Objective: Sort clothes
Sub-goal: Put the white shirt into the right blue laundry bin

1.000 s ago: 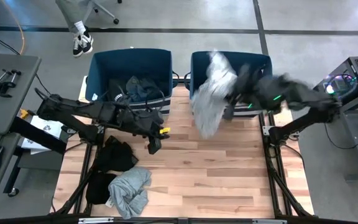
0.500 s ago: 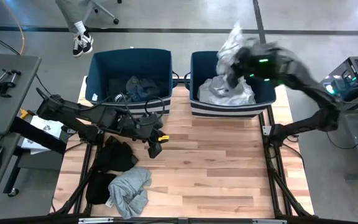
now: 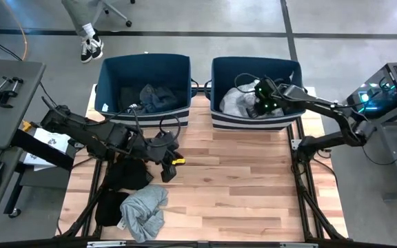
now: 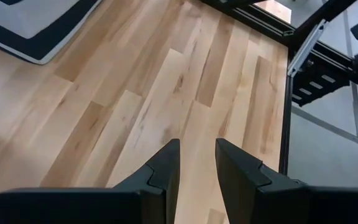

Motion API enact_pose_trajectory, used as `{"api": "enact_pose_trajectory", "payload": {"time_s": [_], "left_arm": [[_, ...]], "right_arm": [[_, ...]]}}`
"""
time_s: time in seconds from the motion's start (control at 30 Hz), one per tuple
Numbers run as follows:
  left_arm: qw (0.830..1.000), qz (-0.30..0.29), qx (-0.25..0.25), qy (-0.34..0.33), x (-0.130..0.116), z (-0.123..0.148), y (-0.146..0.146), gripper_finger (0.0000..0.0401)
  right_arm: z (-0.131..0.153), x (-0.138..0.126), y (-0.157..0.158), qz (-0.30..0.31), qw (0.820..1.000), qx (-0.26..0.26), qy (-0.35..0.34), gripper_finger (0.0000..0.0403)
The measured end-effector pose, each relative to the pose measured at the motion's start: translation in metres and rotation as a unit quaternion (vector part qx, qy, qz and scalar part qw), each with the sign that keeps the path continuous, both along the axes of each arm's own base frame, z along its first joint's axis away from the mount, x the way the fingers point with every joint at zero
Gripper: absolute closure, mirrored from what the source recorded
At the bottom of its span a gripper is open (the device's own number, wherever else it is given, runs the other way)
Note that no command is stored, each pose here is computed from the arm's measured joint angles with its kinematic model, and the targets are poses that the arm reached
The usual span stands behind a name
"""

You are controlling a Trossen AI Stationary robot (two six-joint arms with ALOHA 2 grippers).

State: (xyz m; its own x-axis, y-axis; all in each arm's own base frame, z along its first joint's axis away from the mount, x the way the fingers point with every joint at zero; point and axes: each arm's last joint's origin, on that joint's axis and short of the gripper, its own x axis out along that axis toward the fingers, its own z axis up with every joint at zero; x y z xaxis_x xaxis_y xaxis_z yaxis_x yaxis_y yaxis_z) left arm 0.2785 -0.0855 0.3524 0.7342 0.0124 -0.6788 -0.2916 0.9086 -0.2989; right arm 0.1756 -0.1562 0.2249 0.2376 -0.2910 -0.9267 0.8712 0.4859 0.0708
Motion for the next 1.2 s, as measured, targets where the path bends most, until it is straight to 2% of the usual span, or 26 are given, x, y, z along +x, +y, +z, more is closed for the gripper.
{"api": "enact_pose_trajectory", "payload": {"time_s": [0.13, 0.3, 0.37, 0.47, 0.53, 0.6, 0.73, 0.8, 0.87, 1.07, 1.2], "left_arm": [[1.000, -0.004, 0.000, 0.000, -0.001, 0.000, -0.002, 0.0315], [1.000, -0.004, 0.000, 0.000, -0.001, 0.000, -0.002, 0.0315], [1.000, -0.004, 0.000, 0.000, -0.001, 0.000, -0.002, 0.0315], [1.000, -0.003, 0.000, 0.000, -0.001, 0.000, -0.002, 0.0315], [1.000, -0.003, 0.000, 0.000, -0.001, 0.000, -0.002, 0.0315], [1.000, -0.001, -0.003, 0.000, -0.001, 0.000, -0.002, 0.0315], [1.000, 0.007, -0.011, 0.000, -0.001, 0.000, -0.002, 0.0315], [1.000, 0.013, -0.018, 0.000, -0.001, 0.000, -0.002, 0.0315], [0.999, 0.018, -0.027, 0.001, -0.001, 0.000, -0.002, 0.0315], [0.998, 0.019, -0.060, 0.006, -0.004, 0.000, -0.011, 0.0315], [0.998, 0.014, -0.067, 0.009, -0.007, -0.001, -0.018, 0.0315]], "right_arm": [[0.015, -0.003, -0.005, 0.014, 0.999, 0.042, -0.018, 0.0289], [0.076, -0.011, -0.007, 0.036, 0.998, 0.058, -0.011, 0.0192], [0.102, -0.020, -0.004, 0.029, 0.997, 0.071, 0.002, 0.0168], [0.137, -0.032, 0.003, 0.011, 0.997, 0.077, 0.007, 0.0157], [0.156, -0.037, 0.006, 0.003, 0.999, 0.052, 0.005, 0.0156], [0.171, -0.036, 0.004, 0.008, 1.000, -0.002, -0.013, 0.0156], [0.185, -0.021, -0.006, 0.034, 0.989, -0.103, -0.101, 0.0158], [0.175, -0.013, -0.015, 0.031, 0.985, -0.120, -0.122, 0.0169], [0.154, -0.006, -0.023, 0.020, 0.986, -0.112, -0.124, 0.0189], [0.046, 0.003, -0.030, -0.013, 0.996, -0.025, -0.081, 0.0261], [-0.011, 0.000, -0.030, -0.044, 0.996, -0.003, -0.076, 0.0291]]}}
